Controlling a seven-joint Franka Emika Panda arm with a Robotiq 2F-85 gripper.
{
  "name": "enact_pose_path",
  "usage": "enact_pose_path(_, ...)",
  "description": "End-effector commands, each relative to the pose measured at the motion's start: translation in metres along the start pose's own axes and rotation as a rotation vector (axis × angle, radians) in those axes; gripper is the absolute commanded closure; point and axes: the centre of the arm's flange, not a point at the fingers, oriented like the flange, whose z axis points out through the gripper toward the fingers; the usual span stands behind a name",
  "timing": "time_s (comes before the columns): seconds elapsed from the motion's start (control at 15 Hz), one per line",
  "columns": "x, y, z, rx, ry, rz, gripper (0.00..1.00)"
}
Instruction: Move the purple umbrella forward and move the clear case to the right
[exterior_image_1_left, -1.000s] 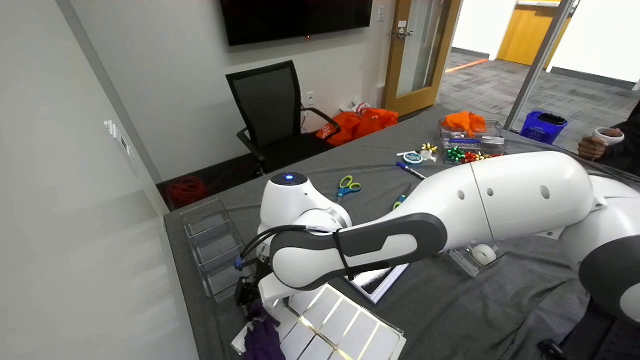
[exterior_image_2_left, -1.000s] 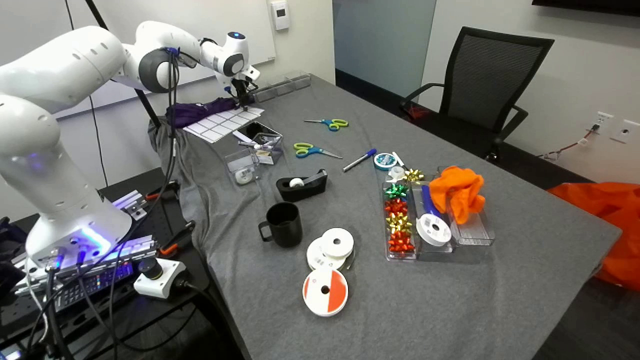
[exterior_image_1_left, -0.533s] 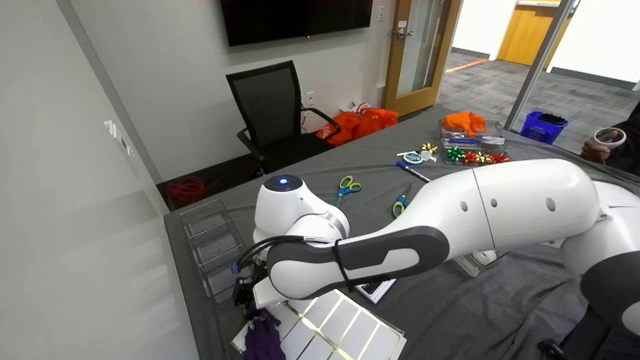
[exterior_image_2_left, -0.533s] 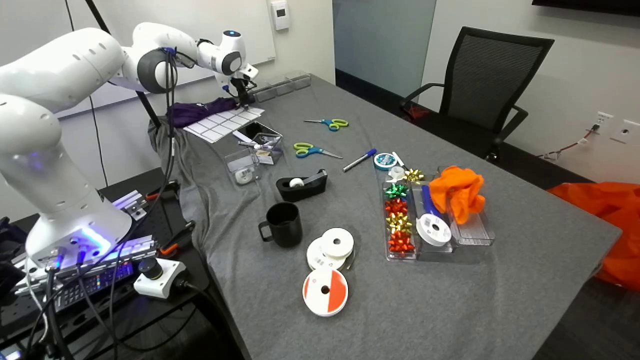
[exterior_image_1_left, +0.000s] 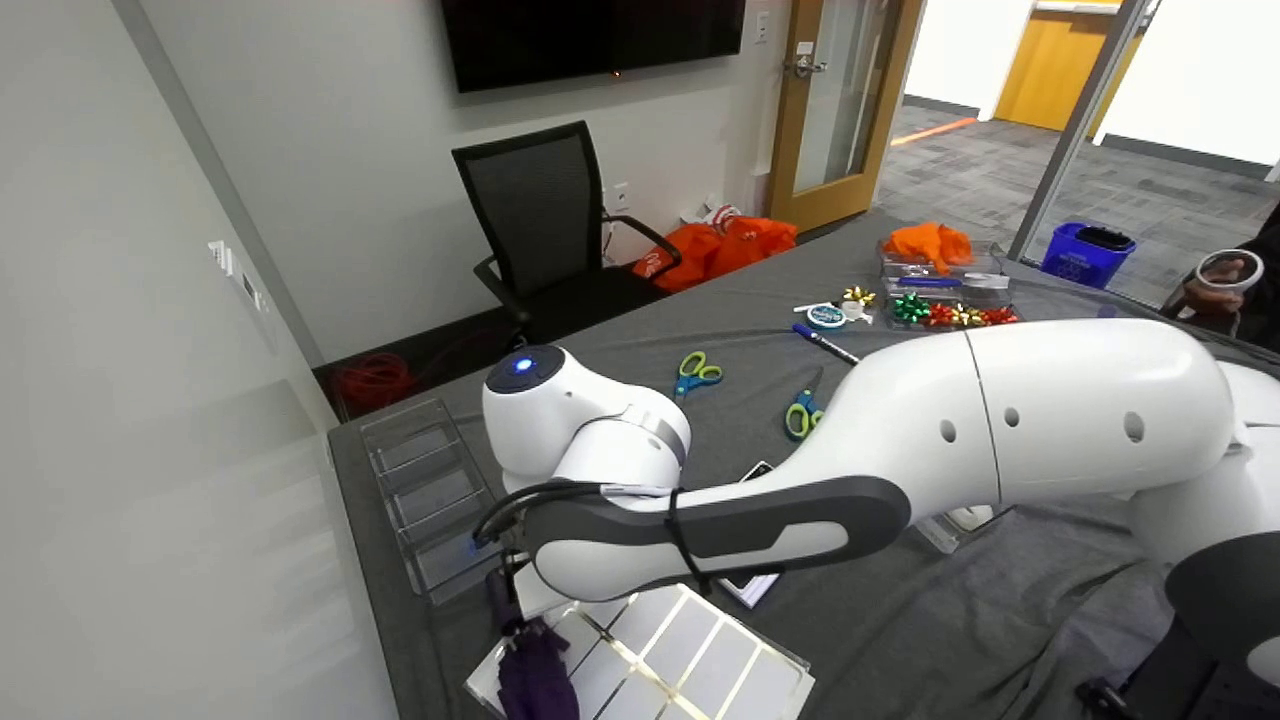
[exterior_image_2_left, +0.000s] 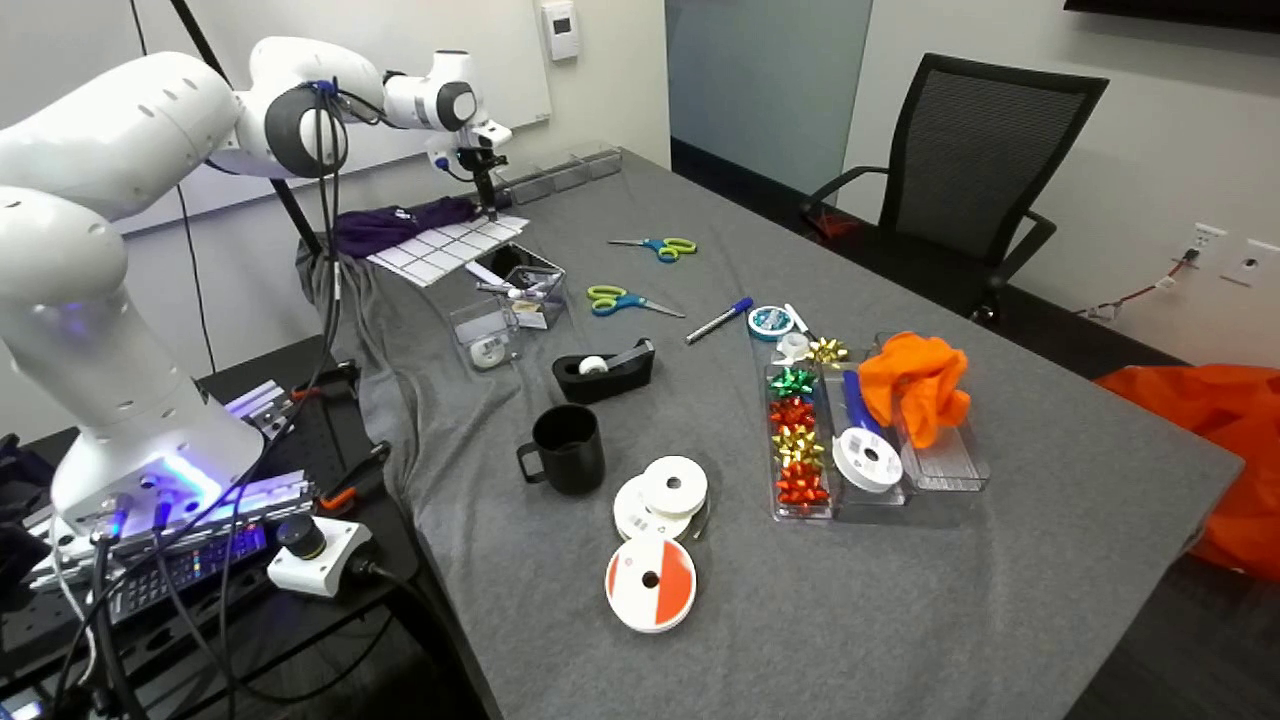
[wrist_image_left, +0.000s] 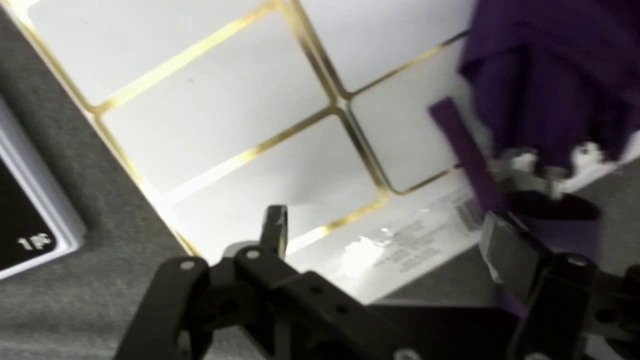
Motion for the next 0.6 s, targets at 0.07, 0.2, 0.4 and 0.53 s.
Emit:
enact_pose_path(0.07, 0.006, 0.017, 0.027, -0.248, -0.06, 0.009, 0.0)
enact_pose_path(0.2, 0.003, 0.025, 0.025, -0.257, -0.056, 0.003, 0.0)
enact_pose_path(0.4, -0.001, 0.027, 0.018, -0.21, -0.052, -0.022, 0.0)
enact_pose_path(0.53, -0.003, 0.027, 0.011, -0.167, -0.037, -0.033, 0.0)
